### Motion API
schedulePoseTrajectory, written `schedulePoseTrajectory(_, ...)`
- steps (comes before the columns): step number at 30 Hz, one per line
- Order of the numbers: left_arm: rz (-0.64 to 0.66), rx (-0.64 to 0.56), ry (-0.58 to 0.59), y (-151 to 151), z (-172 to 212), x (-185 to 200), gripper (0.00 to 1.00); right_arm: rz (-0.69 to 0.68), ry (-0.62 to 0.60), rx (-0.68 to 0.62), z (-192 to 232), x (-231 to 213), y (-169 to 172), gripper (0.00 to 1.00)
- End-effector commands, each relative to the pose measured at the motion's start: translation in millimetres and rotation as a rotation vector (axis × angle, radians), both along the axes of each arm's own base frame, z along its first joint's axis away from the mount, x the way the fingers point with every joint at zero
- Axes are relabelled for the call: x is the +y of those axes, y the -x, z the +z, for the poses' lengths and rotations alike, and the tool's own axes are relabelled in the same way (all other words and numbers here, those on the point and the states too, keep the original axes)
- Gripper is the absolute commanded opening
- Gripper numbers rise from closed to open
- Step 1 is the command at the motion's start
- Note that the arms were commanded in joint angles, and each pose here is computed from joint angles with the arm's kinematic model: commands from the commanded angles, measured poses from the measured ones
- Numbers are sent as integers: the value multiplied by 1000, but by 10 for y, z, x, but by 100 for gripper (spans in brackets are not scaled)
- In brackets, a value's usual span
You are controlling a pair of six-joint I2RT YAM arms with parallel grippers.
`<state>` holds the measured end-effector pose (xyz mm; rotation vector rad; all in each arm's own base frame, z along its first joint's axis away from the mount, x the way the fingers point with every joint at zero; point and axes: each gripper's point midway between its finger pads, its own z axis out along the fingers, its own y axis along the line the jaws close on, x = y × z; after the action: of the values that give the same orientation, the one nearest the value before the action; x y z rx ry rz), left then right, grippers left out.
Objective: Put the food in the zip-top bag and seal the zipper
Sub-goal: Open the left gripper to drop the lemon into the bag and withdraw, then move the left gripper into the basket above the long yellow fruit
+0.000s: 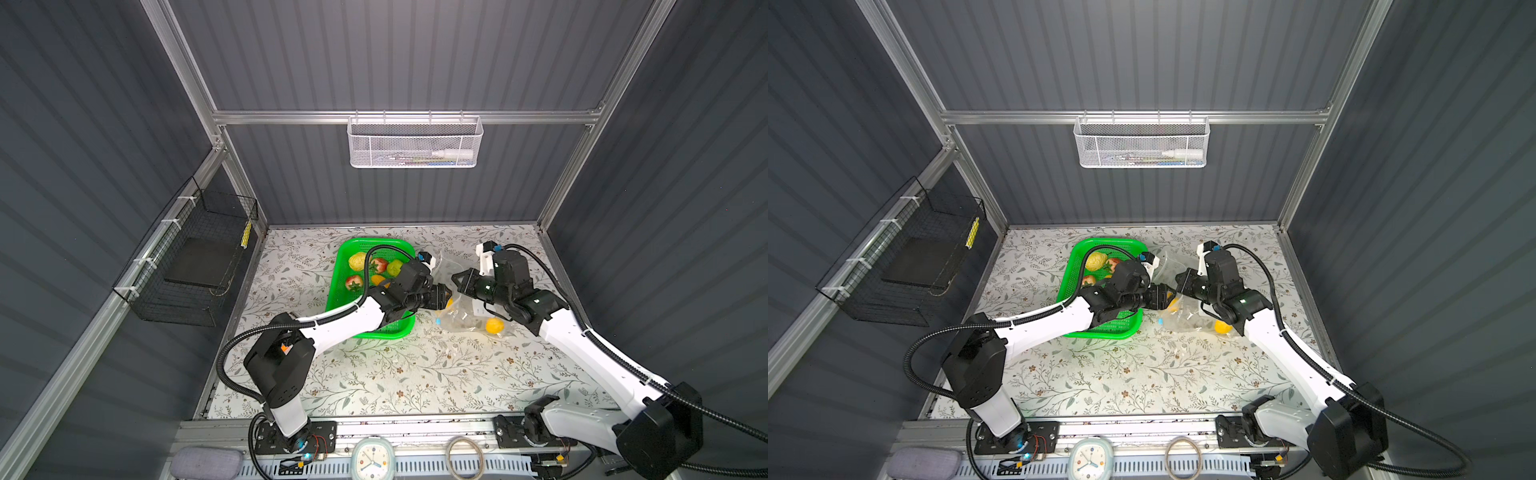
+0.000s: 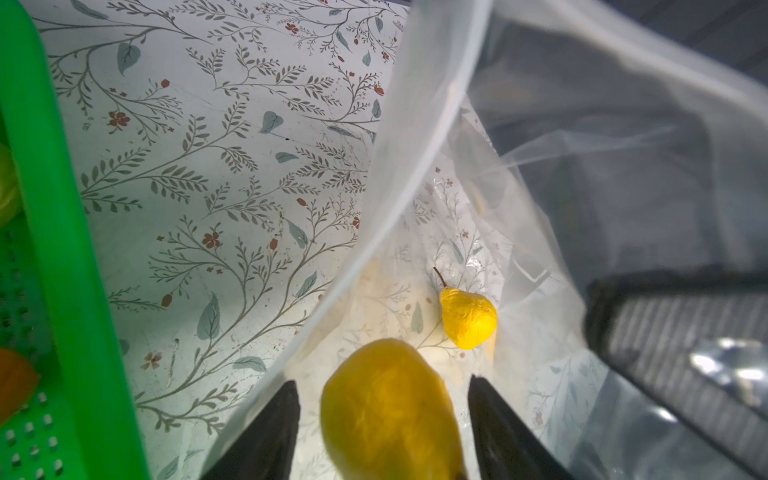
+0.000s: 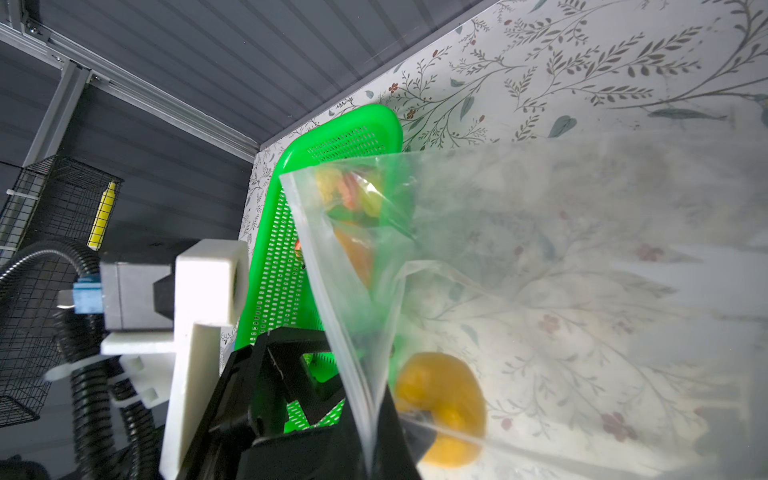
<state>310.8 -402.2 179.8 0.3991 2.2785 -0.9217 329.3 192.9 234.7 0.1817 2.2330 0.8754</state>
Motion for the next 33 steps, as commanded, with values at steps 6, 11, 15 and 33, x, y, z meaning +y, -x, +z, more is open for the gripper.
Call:
schedulePoseTrajectory(6,-10,-41,72,15,359,-41,74,2,0,-5,-12,3,1,0)
schedulePoseTrajectory(11,-9,-87,128,39,652,-1,79,-3,14,-10,-15,-17,-3,0)
schedulePoseTrajectory(15,-3,-135,184,64,907,62,85,-3,19,-8,-37,-20,-7,0)
schedulePoseTrajectory(33,408,-156,-28,-514,670,1455,96,-9,47,-8,-62,-54,-19,0)
